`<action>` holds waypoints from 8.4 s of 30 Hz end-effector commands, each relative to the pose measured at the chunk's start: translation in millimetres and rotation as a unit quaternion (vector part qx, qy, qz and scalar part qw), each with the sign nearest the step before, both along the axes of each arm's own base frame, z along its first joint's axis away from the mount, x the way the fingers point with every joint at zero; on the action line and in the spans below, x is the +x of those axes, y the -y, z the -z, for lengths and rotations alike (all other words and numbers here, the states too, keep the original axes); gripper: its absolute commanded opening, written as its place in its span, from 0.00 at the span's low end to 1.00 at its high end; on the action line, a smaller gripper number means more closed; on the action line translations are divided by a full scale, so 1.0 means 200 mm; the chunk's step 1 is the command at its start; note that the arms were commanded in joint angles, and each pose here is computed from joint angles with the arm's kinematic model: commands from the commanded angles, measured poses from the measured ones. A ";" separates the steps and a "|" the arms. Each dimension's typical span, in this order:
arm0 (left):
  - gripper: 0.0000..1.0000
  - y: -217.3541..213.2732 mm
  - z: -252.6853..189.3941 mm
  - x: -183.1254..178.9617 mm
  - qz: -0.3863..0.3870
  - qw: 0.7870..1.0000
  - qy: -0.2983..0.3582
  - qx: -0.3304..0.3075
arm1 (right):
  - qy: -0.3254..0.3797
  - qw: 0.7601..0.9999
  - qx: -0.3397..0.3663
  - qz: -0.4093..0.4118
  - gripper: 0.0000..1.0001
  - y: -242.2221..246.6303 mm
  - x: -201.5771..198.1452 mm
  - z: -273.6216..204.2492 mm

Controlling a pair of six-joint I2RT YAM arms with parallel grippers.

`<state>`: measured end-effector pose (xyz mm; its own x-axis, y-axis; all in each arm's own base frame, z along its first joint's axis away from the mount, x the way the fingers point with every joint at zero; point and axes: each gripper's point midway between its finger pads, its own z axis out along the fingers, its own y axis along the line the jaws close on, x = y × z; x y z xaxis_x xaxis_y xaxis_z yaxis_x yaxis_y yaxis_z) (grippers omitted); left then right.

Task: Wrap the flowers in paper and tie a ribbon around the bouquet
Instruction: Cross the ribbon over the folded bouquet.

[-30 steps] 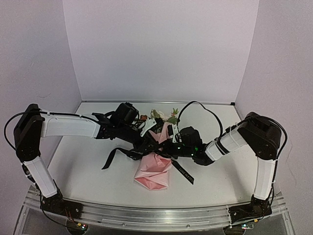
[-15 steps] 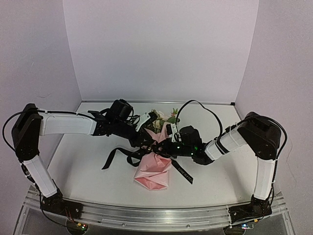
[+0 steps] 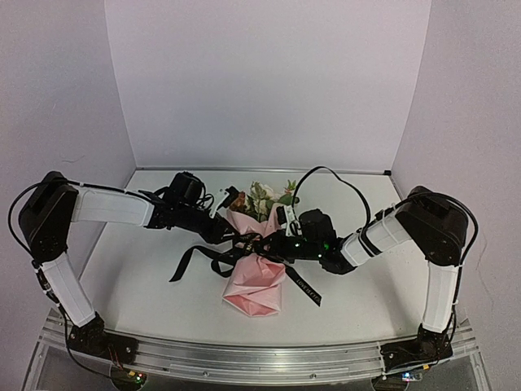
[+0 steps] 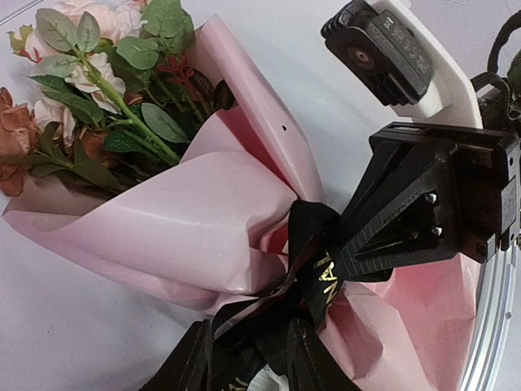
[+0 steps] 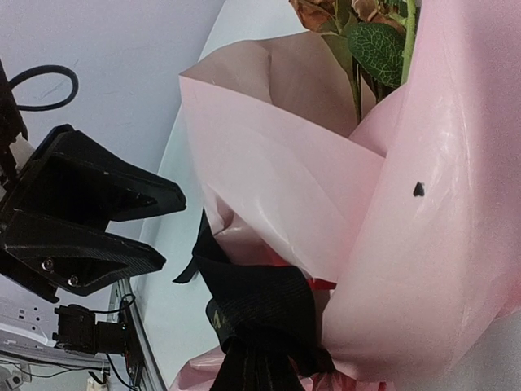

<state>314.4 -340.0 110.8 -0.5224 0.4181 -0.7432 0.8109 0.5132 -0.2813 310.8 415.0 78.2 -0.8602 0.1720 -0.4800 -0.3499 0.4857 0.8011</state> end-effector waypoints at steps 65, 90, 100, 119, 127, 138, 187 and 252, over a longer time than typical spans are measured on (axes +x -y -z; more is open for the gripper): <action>0.00 0.08 -0.21 -0.05 0.035 0.996 0.018 -0.083 | 0.055 0.998 0.007 -0.036 0.00 -0.08 0.01 -0.25; 0.00 0.24 -0.11 -0.30 0.140 0.990 0.003 -0.037 | 0.049 0.998 0.024 0.027 0.00 -0.11 0.15 -0.11; 0.01 0.27 0.02 -0.28 0.107 0.994 0.011 0.012 | 0.093 0.995 -0.004 0.020 0.00 -0.07 0.12 -0.12; 0.25 0.24 -0.15 -0.15 0.044 0.997 0.059 -0.003 | 0.097 0.995 0.018 0.015 0.00 -0.14 0.16 -0.19; 0.31 0.22 -0.22 -0.11 0.036 0.997 0.066 -0.014 | 0.095 0.995 0.016 0.021 0.00 -0.16 0.19 -0.17; 0.36 0.21 -0.25 -0.12 0.044 0.997 0.064 -0.018 | 0.094 0.995 0.012 0.023 0.00 -0.16 0.20 -0.14; 0.35 -0.24 -0.20 0.36 -0.165 0.985 -0.013 -0.049 | 0.131 0.991 -0.020 0.027 0.01 -0.19 0.27 -0.05; 0.29 0.05 -0.01 0.13 0.025 0.989 -0.114 -0.087 | 0.136 0.990 0.010 -0.017 0.05 -0.29 0.25 -0.13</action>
<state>337.8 -343.1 100.8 -0.6833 0.3304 -0.6511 0.7239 0.4232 -0.5449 354.6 463.6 86.2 -0.7390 0.1360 -0.6598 -0.5313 0.4845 0.6950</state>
